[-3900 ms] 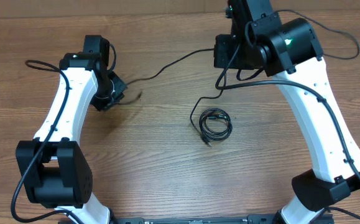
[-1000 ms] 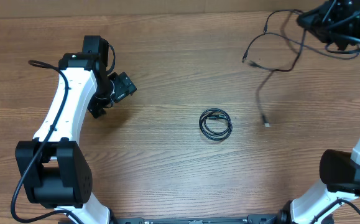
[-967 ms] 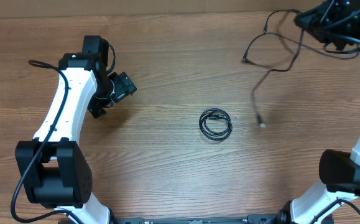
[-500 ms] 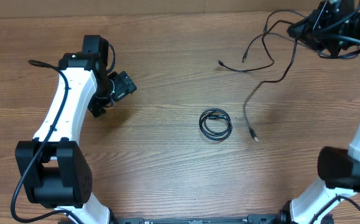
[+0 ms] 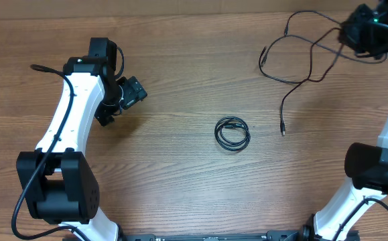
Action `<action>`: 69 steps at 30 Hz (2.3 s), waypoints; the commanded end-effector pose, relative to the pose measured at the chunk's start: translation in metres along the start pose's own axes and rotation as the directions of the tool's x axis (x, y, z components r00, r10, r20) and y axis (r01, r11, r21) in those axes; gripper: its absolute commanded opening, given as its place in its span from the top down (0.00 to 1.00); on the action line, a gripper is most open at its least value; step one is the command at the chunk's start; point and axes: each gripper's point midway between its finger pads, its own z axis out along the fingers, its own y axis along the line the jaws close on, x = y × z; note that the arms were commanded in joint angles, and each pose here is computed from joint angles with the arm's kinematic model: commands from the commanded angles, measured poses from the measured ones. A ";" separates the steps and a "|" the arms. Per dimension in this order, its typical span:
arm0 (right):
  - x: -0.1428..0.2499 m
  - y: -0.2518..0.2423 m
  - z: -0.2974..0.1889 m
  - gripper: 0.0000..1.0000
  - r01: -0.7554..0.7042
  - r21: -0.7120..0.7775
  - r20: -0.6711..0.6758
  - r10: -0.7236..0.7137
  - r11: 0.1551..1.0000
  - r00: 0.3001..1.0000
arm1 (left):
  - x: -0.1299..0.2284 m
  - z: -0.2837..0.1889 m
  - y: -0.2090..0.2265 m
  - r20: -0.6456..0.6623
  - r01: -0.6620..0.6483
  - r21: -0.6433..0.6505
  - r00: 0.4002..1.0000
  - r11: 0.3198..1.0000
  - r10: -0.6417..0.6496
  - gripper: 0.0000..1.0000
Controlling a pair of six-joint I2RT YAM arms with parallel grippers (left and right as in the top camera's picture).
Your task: Untangle cables
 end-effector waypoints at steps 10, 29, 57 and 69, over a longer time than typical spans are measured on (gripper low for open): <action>-0.035 -0.087 0.019 0.96 -0.120 0.260 0.072 0.105 0.958 0.992 | -0.002 -0.004 -0.001 0.016 -0.028 0.004 0.999 1.000 0.028 0.00; -0.027 -0.186 0.068 0.80 -0.262 0.512 0.056 0.273 0.818 0.960 | -0.004 -0.004 -0.002 0.024 -0.029 0.010 0.999 1.000 0.029 0.00; 0.086 -0.125 0.136 0.00 -0.156 0.334 -0.425 0.296 0.930 0.856 | -0.005 -0.004 -0.003 0.028 -0.030 0.014 0.999 0.999 0.029 0.01; 0.160 -0.093 0.218 0.24 0.019 0.284 -0.503 0.132 0.959 0.854 | -0.005 -0.004 -0.004 0.029 -0.030 0.014 0.999 0.999 0.030 0.00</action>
